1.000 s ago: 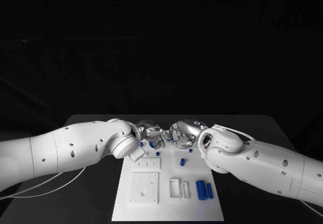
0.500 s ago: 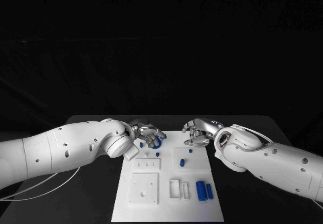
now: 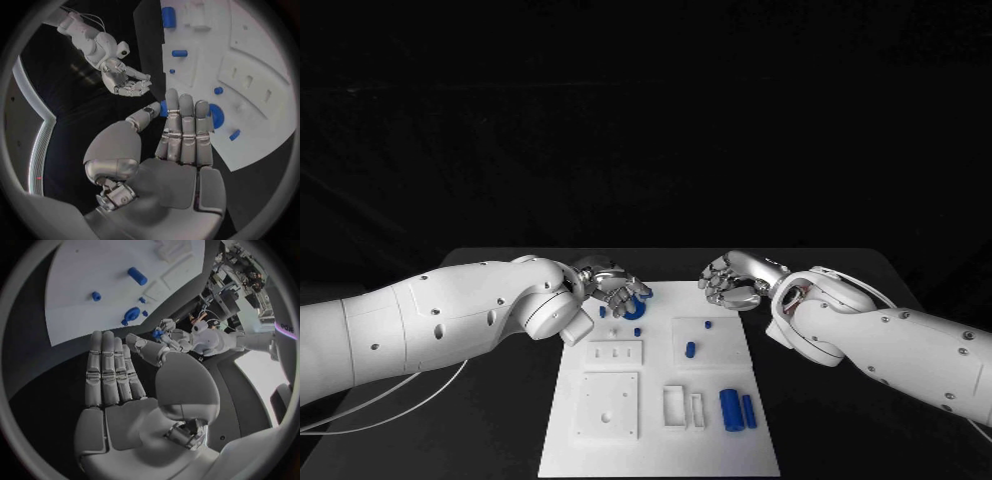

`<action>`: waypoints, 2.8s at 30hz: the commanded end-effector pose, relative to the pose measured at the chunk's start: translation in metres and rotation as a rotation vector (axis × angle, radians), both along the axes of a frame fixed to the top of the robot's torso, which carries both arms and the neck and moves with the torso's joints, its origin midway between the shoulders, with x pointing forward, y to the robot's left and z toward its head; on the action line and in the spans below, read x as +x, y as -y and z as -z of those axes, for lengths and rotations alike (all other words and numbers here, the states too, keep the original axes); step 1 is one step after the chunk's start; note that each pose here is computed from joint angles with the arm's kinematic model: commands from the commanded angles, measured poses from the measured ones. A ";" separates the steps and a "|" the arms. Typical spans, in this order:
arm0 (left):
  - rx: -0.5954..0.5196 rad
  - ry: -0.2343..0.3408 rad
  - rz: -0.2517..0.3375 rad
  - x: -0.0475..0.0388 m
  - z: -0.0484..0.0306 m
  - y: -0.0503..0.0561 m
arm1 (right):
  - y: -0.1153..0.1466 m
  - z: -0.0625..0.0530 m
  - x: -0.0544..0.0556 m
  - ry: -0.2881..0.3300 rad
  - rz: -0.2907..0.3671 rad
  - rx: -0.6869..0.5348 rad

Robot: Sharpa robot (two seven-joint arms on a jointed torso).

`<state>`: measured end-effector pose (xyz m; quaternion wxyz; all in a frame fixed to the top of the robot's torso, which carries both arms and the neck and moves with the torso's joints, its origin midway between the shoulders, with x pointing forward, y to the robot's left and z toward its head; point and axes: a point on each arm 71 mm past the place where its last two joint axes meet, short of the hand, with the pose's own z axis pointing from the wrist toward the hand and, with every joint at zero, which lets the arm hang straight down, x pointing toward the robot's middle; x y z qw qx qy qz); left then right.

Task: Assemble the parts on the task board

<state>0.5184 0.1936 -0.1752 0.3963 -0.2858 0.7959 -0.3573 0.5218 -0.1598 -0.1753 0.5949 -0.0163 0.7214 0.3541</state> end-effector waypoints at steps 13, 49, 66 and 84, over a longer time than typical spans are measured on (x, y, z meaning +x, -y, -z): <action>0.014 -0.018 0.023 -0.0004 0.0016 -0.005 | 0.000 0.007 -0.008 -0.078 -0.048 0.050; 0.368 0.093 0.076 -0.0320 0.0383 -0.032 | -0.005 0.000 -0.025 0.152 -0.048 -0.057; 0.434 0.152 0.085 -0.0407 0.0431 -0.030 | 0.000 0.000 -0.022 0.160 -0.021 -0.072; 0.486 0.131 0.119 -0.0442 0.0580 -0.027 | 0.012 -0.004 -0.016 0.158 0.036 0.069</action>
